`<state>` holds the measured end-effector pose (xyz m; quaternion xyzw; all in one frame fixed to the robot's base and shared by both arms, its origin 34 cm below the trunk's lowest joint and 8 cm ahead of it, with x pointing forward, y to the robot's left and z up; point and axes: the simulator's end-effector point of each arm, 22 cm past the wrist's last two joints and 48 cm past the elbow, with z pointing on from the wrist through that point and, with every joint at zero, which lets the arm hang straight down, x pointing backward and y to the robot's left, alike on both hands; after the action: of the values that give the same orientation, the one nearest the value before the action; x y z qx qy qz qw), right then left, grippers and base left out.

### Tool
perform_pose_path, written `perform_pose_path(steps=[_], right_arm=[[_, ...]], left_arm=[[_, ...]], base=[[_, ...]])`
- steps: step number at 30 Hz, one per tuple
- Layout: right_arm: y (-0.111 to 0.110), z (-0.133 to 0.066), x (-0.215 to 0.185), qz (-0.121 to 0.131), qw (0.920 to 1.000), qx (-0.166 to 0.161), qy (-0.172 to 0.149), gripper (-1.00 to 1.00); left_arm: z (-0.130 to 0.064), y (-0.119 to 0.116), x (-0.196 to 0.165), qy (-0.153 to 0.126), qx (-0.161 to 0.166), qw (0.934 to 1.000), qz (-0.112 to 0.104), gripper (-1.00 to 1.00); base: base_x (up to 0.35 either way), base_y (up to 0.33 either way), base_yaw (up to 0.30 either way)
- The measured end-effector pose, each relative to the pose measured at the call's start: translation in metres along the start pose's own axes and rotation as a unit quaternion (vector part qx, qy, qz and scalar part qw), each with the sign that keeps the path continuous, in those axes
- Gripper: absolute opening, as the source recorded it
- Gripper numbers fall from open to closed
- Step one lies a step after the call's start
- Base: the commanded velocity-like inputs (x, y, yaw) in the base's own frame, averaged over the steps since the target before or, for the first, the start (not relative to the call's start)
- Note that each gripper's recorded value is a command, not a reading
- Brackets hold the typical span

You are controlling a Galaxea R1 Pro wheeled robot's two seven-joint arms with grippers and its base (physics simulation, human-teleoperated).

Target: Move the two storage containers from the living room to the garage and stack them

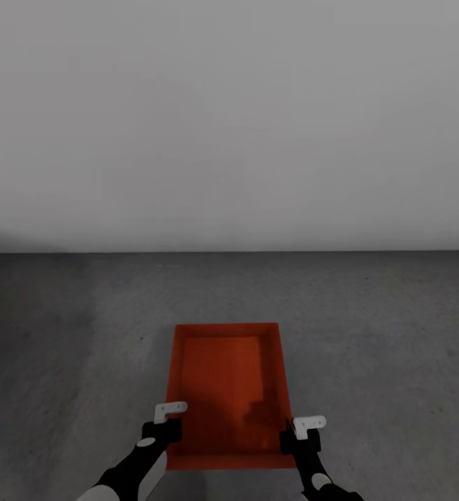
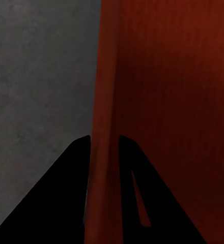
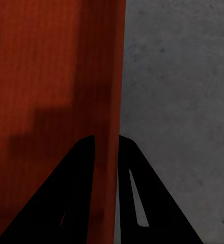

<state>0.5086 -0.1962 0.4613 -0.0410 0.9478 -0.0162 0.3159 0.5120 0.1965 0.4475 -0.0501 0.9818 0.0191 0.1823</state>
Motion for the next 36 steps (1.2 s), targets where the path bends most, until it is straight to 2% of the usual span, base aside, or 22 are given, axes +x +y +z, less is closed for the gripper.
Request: perform_pose_path(steps=[13, 21, 30, 36], right_arm=[[0.0, 0.003, 0.002, 0.0, 1.0, 0.0, 0.0, -1.0], [0.001, 0.013, 0.01, 0.0, 1.0, 0.0, 0.0, -1.0], [0.001, 0.013, 0.009, 0.0, 1.0, 0.0, -0.001, -1.0], [0.001, 0.02, 0.014, 0.0, 1.0, 0.0, -0.001, -1.0]], left_arm=[[0.003, 0.0, 0.001, 0.0, 0.0, 1.0, 0.0, -1.0], [0.015, 0.0, 0.006, 0.0, 0.0, 1.0, 0.0, -1.0], [0.015, 0.0, 0.005, -0.001, 0.0, 1.0, 0.0, -1.0], [0.023, -0.001, 0.009, -0.001, 0.0, 1.0, 0.0, -1.0]], base=[[0.0, 0.0, 0.0], [0.0, 0.0, 0.0], [0.0, 0.0, 0.0], [0.0, 0.0, 0.0]])
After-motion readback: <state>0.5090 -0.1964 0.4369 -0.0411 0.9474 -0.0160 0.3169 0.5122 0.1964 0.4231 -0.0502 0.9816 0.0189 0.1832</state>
